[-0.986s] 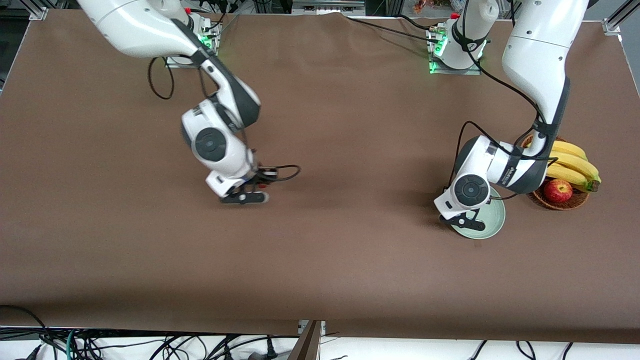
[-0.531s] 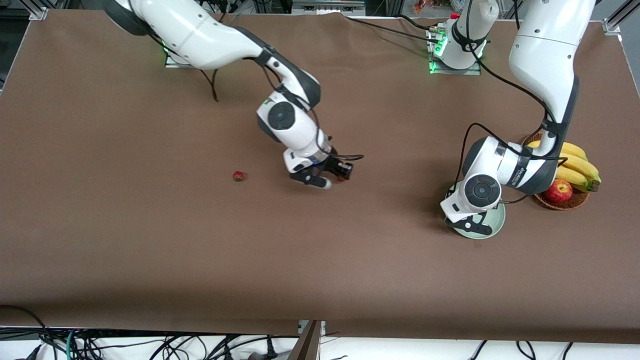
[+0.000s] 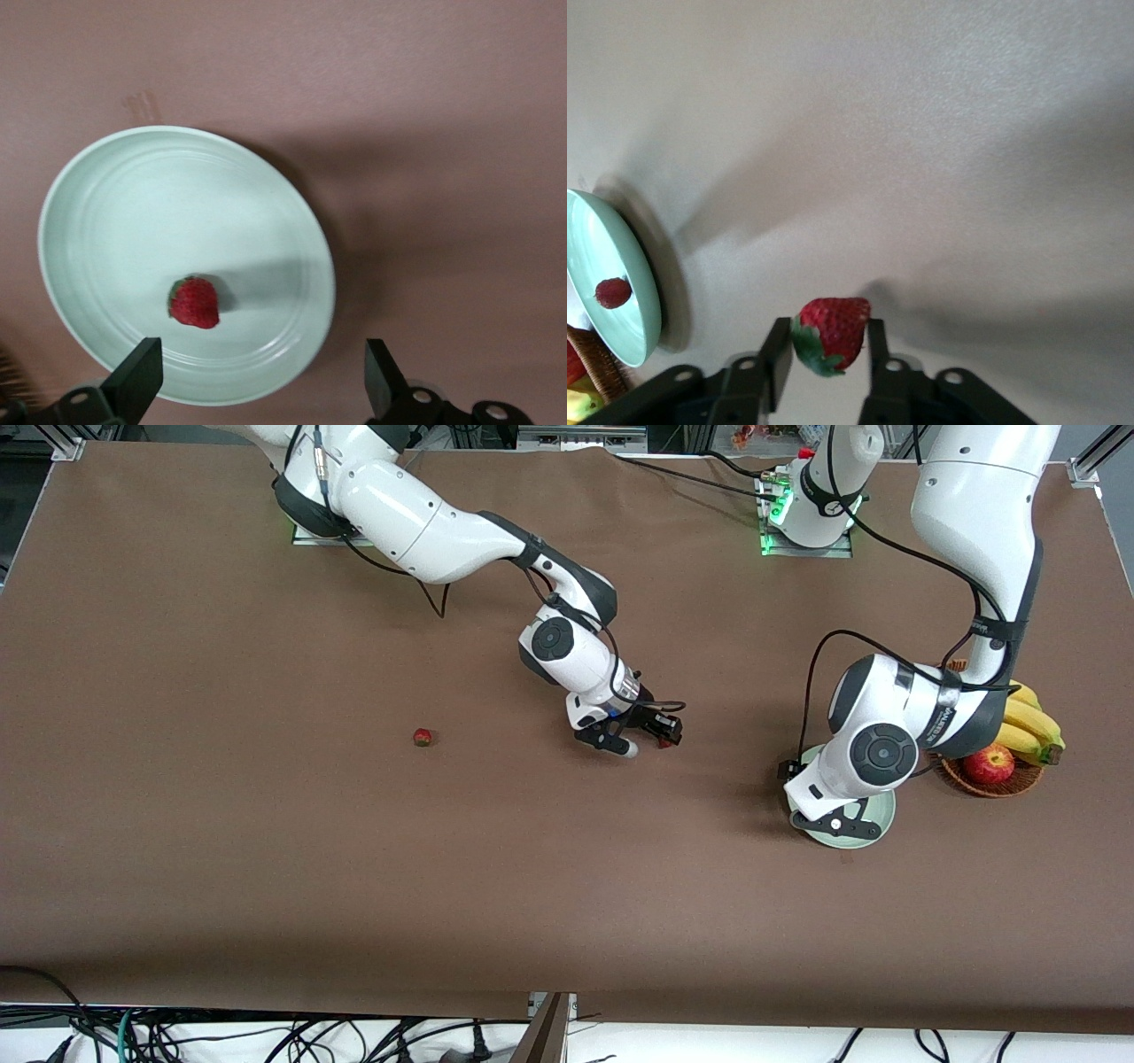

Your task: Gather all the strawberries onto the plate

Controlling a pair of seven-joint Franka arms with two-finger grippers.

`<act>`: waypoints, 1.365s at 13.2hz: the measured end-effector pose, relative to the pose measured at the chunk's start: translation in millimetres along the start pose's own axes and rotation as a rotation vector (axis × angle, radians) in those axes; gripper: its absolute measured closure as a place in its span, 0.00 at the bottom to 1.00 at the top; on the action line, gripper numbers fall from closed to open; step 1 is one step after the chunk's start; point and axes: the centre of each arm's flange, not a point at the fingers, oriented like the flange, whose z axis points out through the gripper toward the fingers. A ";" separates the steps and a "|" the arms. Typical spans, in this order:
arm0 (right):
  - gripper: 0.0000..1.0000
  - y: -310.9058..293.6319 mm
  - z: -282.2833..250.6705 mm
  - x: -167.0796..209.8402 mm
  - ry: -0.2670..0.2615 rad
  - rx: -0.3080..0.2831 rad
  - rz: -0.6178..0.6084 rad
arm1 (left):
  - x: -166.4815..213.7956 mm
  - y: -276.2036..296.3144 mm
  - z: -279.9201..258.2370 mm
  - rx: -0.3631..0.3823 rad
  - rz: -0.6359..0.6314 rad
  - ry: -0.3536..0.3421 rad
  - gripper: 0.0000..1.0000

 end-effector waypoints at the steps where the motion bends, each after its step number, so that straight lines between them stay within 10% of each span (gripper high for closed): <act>1: 0.43 -3.5 -2.1 1.6 0.003 0.008 0.000 | -0.5 2.0 -3.1 -0.036 -0.019 -0.001 0.00; 5: 0.00 -39.9 -51.4 44.0 0.037 -0.015 0.010 | 0.4 7.5 -18.2 -0.129 -0.064 -0.002 0.00; 10: 0.00 -28.0 -172.0 134.7 0.023 -0.305 -0.178 | -9.8 66.3 -37.4 -0.175 -0.070 -0.010 0.00; 18: 0.00 104.6 -253.2 234.2 -0.201 -0.725 -0.478 | -26.7 221.4 31.2 -0.198 -0.067 0.048 0.02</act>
